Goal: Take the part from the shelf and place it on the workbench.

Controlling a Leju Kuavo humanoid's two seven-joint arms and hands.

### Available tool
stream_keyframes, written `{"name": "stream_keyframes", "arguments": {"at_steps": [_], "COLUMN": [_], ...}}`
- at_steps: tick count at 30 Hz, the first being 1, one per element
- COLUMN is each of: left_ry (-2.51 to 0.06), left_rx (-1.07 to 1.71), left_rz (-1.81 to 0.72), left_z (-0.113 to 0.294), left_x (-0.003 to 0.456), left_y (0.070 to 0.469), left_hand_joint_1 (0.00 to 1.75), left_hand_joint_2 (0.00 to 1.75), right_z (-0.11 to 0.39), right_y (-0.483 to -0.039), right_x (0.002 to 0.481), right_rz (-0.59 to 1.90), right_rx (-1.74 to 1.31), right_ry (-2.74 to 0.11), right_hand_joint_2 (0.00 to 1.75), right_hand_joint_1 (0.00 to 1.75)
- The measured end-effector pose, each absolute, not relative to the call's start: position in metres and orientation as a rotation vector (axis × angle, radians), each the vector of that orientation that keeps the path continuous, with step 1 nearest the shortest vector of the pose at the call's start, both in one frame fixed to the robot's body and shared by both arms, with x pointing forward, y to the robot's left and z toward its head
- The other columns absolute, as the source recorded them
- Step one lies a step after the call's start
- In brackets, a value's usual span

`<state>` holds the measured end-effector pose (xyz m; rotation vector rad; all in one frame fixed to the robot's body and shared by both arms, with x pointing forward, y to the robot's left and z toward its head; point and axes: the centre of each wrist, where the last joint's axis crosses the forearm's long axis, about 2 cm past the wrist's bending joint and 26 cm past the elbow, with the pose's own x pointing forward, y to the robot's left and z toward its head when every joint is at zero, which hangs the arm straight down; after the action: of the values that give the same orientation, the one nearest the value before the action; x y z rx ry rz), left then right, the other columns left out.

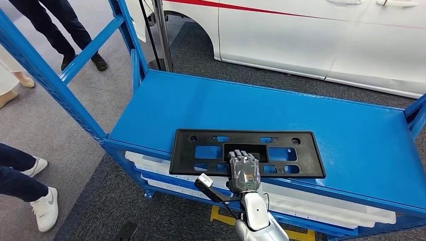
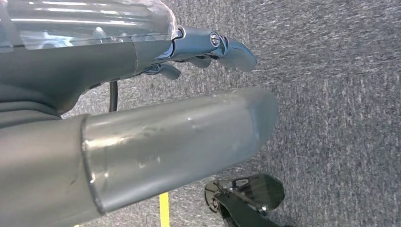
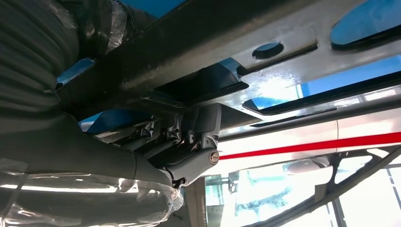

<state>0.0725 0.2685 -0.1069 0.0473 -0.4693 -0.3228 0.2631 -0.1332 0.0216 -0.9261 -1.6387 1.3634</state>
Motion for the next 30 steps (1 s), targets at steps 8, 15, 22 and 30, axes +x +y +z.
{"name": "stream_keyframes", "arguments": {"at_steps": [8, 15, 22, 30], "left_ry": [-0.478, -0.481, -0.505, -0.510], "left_rx": [0.047, 0.046, 0.057, 0.076], "left_rz": [-0.331, -0.330, -0.280, -0.233], "left_z": [-0.107, -0.107, -0.108, -0.110], "left_x": [0.074, 0.074, 0.065, 0.052], "left_y": [0.269, 0.269, 0.270, 0.270], "left_hand_joint_1": [0.00, 0.00, 0.00, 0.00], "left_hand_joint_2": [0.00, 0.00, 0.00, 0.00], "right_z": [0.031, 0.037, 0.073, 0.134], "right_y": [-0.129, -0.128, -0.116, -0.117], "right_x": [0.264, 0.264, 0.266, 0.256], "right_rz": [1.295, 1.231, 0.840, 0.287], "right_rx": [-0.871, -0.849, -0.634, -0.496], "right_ry": [-1.730, -1.780, -2.130, -2.366], "right_hand_joint_2": [1.75, 1.75, 1.75, 1.75], "right_hand_joint_1": [1.75, 1.75, 1.75, 1.75]}}
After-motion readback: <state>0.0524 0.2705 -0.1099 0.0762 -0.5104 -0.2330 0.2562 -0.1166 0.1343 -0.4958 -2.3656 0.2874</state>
